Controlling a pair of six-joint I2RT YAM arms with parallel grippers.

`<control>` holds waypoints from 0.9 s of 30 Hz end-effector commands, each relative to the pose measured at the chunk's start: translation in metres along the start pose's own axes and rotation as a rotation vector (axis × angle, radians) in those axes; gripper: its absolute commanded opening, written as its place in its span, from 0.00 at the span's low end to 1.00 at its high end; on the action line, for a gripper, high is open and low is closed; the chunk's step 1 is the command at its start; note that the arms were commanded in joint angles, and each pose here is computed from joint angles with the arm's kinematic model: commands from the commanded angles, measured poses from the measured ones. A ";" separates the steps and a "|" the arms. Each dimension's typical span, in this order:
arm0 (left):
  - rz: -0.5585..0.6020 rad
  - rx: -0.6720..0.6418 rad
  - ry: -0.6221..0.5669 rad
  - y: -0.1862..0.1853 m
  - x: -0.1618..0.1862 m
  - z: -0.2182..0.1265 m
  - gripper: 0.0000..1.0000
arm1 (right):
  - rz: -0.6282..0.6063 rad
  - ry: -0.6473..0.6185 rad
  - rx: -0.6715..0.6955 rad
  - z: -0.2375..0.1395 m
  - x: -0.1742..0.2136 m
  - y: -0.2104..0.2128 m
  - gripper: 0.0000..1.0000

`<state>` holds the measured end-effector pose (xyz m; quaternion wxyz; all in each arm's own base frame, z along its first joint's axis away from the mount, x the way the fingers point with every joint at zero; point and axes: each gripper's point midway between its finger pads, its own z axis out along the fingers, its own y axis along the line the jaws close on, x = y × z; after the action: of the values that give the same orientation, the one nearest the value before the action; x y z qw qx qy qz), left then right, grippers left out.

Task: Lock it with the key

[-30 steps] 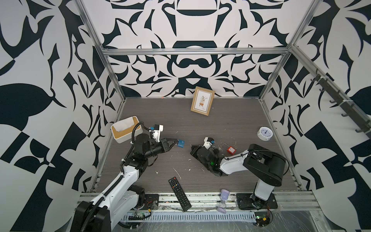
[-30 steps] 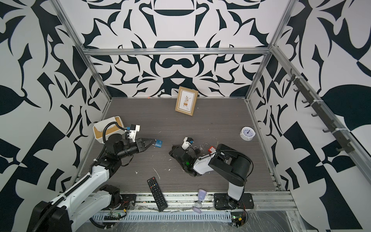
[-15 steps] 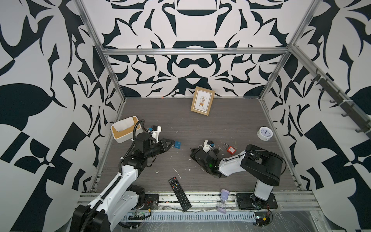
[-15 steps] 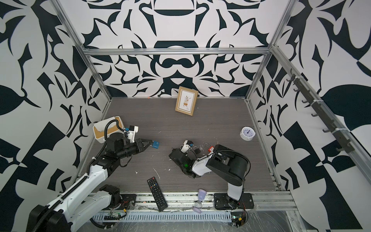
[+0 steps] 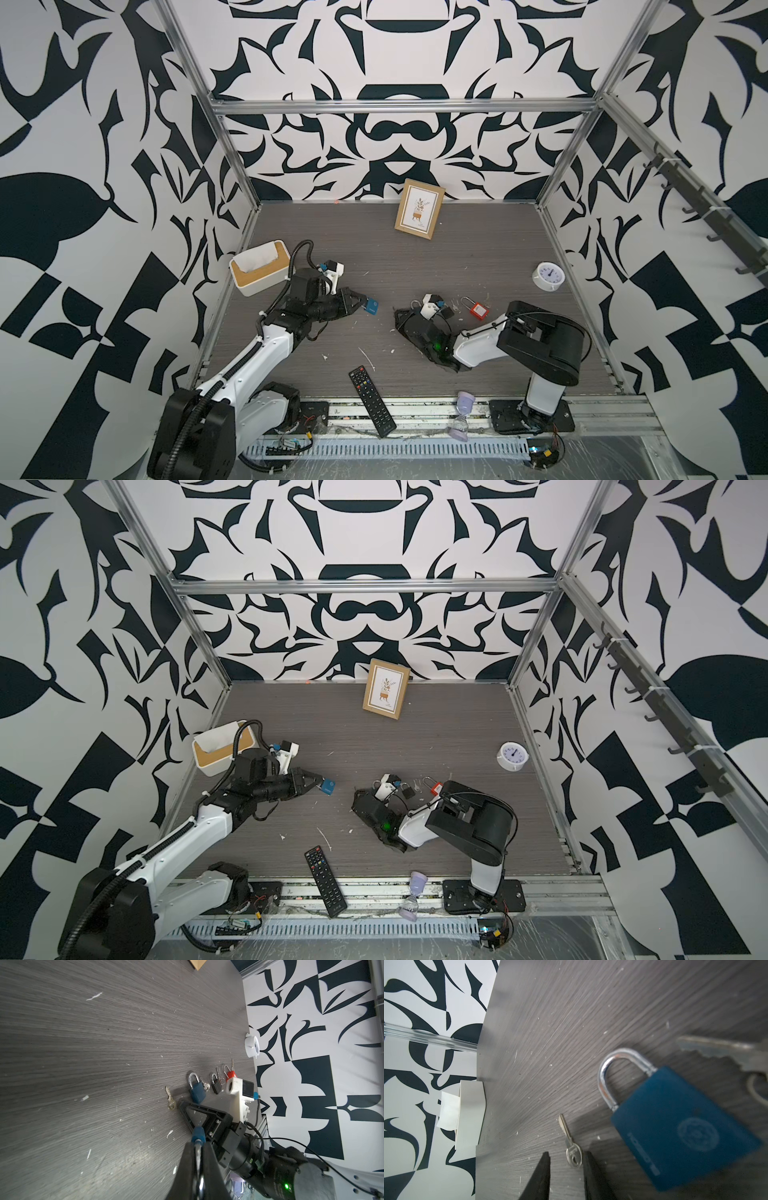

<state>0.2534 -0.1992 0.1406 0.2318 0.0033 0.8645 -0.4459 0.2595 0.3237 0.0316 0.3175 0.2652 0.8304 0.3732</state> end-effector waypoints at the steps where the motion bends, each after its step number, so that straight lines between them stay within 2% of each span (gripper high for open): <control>1: 0.097 -0.075 0.054 -0.003 -0.004 0.007 0.00 | -0.036 -0.030 -0.031 -0.020 -0.009 0.015 0.31; 3: 0.154 -0.195 0.134 0.005 -0.001 0.013 0.00 | -0.070 -0.051 -0.028 -0.037 -0.020 0.017 0.31; 6: 0.190 -0.252 0.254 0.016 0.005 0.025 0.00 | -0.125 -0.088 -0.021 -0.067 -0.041 0.019 0.30; 8: 0.205 -0.263 0.337 0.019 0.009 0.030 0.00 | -0.185 -0.096 -0.018 -0.085 -0.055 0.022 0.29; 12: 0.202 -0.221 0.485 0.021 0.020 0.046 0.00 | -0.330 -0.029 -0.001 -0.108 -0.075 0.032 0.29; 14: 0.194 -0.200 0.540 0.019 0.025 0.054 0.00 | -0.359 -0.023 0.001 -0.116 -0.083 0.034 0.29; 19: 0.226 -0.175 0.597 0.012 0.019 0.069 0.00 | -0.407 -0.042 0.003 -0.124 -0.095 0.032 0.29; 24: 0.210 -0.196 0.729 0.025 0.022 0.080 0.00 | -0.400 -0.020 0.002 -0.120 -0.095 0.026 0.29; 27: 0.221 -0.193 0.761 0.028 0.023 0.082 0.00 | -0.381 -0.003 0.001 -0.115 -0.094 0.020 0.29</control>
<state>0.2929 -0.2570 0.0683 -0.0059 0.2221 0.9285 -0.2974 0.2428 0.2182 0.1433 0.3899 0.1167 0.8619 0.3025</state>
